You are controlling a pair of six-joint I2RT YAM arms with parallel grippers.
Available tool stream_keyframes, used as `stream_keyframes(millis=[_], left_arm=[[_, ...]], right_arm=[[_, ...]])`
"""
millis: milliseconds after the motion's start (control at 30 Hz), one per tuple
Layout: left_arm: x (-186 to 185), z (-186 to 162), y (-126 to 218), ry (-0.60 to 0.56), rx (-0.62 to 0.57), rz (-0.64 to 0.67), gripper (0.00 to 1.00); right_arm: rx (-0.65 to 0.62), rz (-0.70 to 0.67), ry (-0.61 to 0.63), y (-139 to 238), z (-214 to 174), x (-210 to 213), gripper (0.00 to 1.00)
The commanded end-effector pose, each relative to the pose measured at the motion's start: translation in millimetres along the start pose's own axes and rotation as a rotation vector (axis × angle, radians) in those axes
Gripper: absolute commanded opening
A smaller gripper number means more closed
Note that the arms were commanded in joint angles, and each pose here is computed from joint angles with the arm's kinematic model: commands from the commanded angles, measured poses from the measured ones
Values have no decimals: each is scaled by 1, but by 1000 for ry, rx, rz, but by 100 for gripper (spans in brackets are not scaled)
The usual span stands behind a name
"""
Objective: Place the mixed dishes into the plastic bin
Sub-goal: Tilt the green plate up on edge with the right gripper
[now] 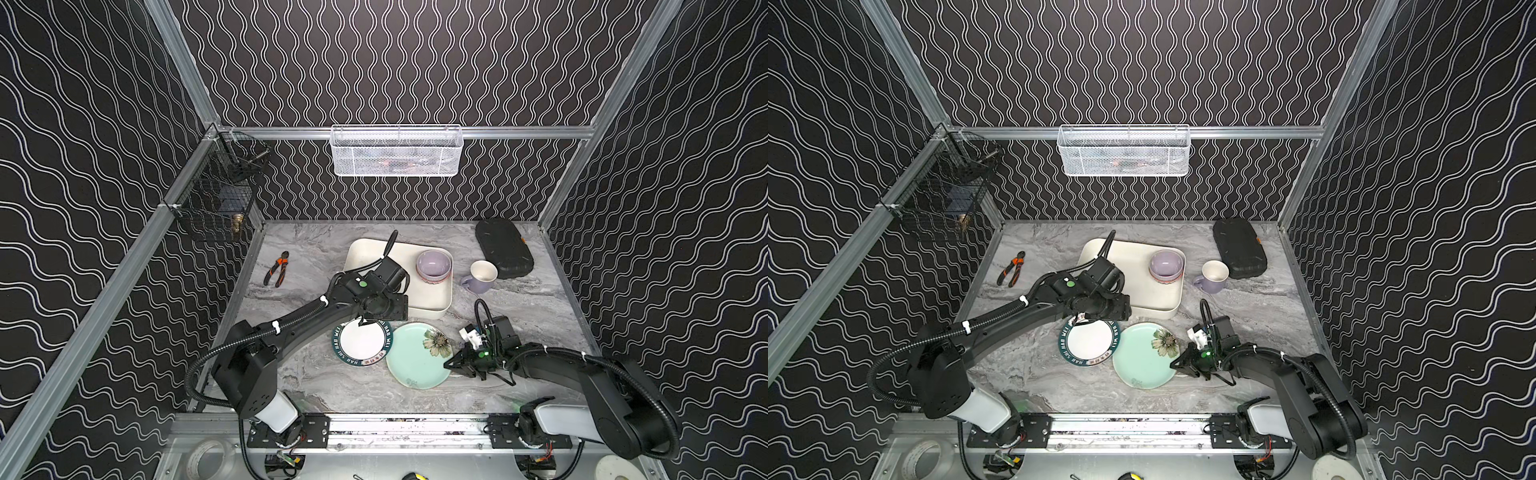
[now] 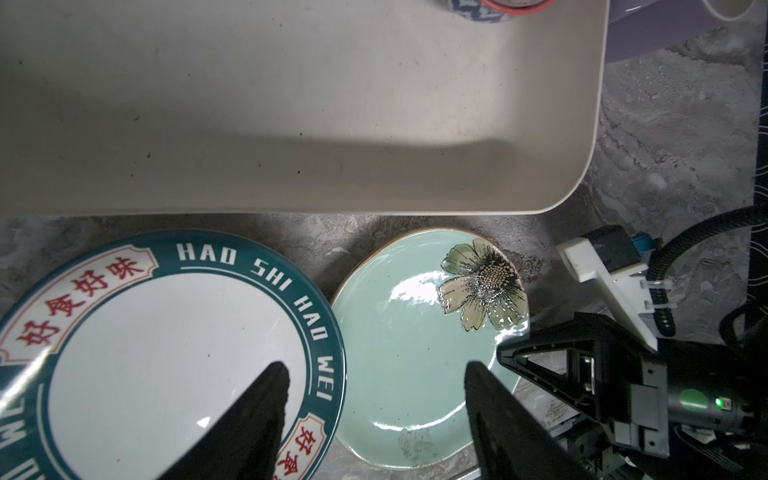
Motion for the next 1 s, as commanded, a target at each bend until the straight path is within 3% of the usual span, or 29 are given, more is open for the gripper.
stream_keyframes(millis=[0,367,967], left_arm=[[0,9,5,-28,-21,-1,71],[29,53,23,43,-104,-49,72],[66,93,37,113,-180,-36,74]], right_arm=[[-59,-275,-112,14,-5,-32,0],[-78,-246,-21,42,7,12,0],[-93,-143,76,73,15,63,0]])
Point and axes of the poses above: each gripper's point midway between its finger pads, its own y axis back along the fingers, its own x axis along the line the jaws close on, z = x × y, the point moved 5 cm from there along y, back along the fingers, and after that the axes turned 3 degrees about y, right-handed, at the moved point
